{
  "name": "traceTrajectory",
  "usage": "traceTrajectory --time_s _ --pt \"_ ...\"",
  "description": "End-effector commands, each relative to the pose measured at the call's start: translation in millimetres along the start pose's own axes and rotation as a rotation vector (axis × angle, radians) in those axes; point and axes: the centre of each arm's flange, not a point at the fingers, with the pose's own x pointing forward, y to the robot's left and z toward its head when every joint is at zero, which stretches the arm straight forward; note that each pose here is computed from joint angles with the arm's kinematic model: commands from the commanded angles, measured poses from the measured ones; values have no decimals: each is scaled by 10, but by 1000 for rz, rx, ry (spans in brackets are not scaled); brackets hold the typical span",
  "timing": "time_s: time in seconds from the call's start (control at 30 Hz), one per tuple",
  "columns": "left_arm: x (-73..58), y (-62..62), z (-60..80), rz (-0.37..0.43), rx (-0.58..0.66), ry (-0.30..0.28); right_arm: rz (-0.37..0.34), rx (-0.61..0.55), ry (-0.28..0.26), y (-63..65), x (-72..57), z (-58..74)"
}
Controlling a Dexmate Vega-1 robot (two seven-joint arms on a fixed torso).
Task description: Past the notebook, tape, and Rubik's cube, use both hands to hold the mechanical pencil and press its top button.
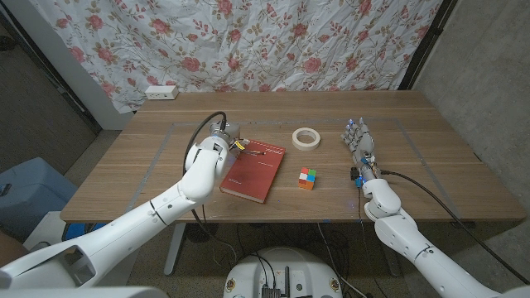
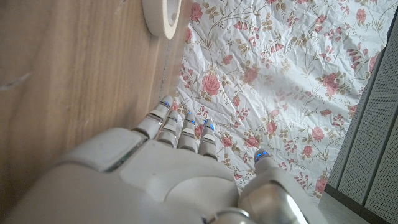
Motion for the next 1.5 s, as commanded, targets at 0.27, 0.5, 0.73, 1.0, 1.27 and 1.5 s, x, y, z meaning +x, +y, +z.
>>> traceTrajectory --time_s 0.27,0.5,0.73,1.0,1.27,1.5 --pt "-62 43 -291 -55 -113 -38 8 26 24 -83 40 62" --pt "-61 49 -371 -8 -130 -43 7 19 14 -77 86 106" --pt "-8 38 -505 -29 -223 -53 19 9 23 -62 154 103" --pt "7 -64 -645 11 -466 -40 29 28 30 -58 239 65" --pt "42 -192 -722 90 -653 -31 53 13 37 -37 403 37" --pt "171 -294 -697 119 -755 -17 81 11 32 19 570 23"
